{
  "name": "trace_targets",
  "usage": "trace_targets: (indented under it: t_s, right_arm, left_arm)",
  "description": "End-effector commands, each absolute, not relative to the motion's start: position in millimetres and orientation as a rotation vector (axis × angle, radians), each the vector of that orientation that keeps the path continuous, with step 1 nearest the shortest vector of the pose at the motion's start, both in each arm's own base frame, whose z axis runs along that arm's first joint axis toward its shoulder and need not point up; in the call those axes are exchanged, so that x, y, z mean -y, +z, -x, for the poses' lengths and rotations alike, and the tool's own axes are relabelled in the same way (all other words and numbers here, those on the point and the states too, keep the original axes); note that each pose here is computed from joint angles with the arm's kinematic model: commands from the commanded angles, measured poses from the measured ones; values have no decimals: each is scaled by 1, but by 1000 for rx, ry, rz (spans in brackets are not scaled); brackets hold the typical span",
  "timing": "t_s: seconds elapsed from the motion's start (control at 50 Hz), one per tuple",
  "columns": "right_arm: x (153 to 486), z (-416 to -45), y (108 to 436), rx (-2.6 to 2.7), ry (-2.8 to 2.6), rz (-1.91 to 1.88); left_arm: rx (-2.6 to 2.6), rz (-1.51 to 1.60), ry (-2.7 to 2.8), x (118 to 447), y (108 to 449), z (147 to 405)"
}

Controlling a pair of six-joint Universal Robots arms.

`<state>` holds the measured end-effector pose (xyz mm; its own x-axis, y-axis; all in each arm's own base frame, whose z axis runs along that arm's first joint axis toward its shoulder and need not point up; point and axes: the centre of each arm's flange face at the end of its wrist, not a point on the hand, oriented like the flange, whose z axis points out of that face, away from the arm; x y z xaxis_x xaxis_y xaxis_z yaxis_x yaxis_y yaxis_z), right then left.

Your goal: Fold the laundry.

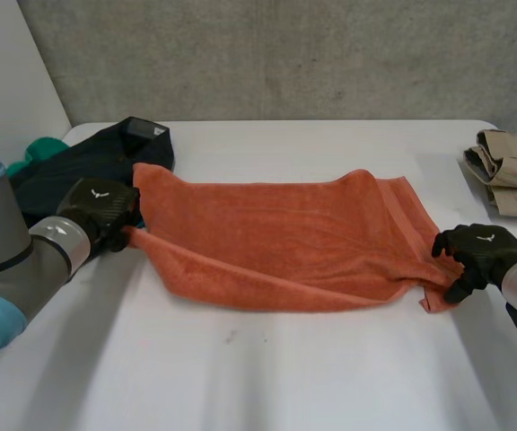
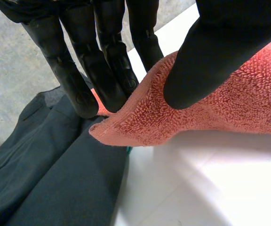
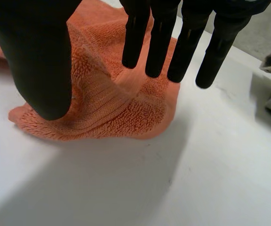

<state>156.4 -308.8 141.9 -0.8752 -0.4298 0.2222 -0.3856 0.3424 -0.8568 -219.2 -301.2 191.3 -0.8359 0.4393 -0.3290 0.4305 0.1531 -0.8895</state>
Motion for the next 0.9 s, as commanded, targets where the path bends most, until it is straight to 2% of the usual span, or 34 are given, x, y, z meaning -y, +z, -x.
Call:
trace_targets:
  t_s: [0.02, 0.12, 0.18, 0.2, 0.22, 0.26, 0.28, 0.3, 0.36, 0.42, 0.52, 0.6, 0.66, 0.7, 0.74, 0.76, 0.82, 0.84, 0.88, 0.9]
  right_arm:
    - [314, -163, 131, -2533, -1583, 834]
    - [318, -167, 139, -2507, -1619, 860]
    - [323, -167, 162, -2483, -1694, 891]
    - [323, -166, 175, -2467, -1738, 903]
    - [321, -163, 208, -2434, -1830, 938]
    - [314, -164, 242, -2392, -1908, 992]
    - [307, -163, 271, -2367, -1957, 1045]
    - [304, -162, 283, -2363, -1968, 1072]
    - [301, -157, 303, -2418, -1896, 1172]
    - [296, -155, 309, -2458, -1813, 1256]
    - [296, -156, 287, -2523, -1599, 1404]
    - [309, -161, 259, -2540, -1486, 1417]
    - [317, -168, 250, -2543, -1493, 1437]
    - [333, -175, 246, -2550, -1585, 1431]
    - [347, -179, 249, -2548, -1702, 1383]
    - [362, -184, 257, -2518, -1856, 1302]
    - [383, -191, 283, -2394, -2154, 1118]
    - [393, -196, 303, -2258, -2338, 983]
    - [402, -198, 324, -2093, -2506, 841]
    - [407, -199, 345, -1911, -2648, 701]
  left_arm:
    - [2367, 892, 1857, 304, 194, 219]
    - [2354, 891, 1885, 302, 203, 219]
    - [2286, 871, 2007, 296, 236, 214]
    - [2267, 867, 2040, 294, 245, 213]
    - [2226, 860, 2101, 287, 264, 210]
    - [2191, 850, 2156, 279, 284, 206]
    - [2174, 841, 2185, 275, 293, 203]
    - [2159, 819, 2233, 270, 311, 196]
    - [2162, 797, 2265, 262, 328, 187]
    - [2209, 809, 2200, 254, 329, 184]
    - [2281, 863, 2030, 250, 302, 187]
    - [2369, 944, 1903, 279, 255, 193]
    - [2323, 1015, 1971, 301, 246, 202]
    - [2227, 1043, 2126, 327, 249, 215]
    - [2122, 1022, 2267, 343, 262, 228]
    - [1986, 985, 2416, 355, 282, 242]
    - [1743, 879, 2654, 370, 322, 256]
    - [1564, 793, 2796, 375, 352, 260]
    - [1387, 694, 2915, 377, 381, 260]
    - [1307, 643, 2960, 377, 393, 259]
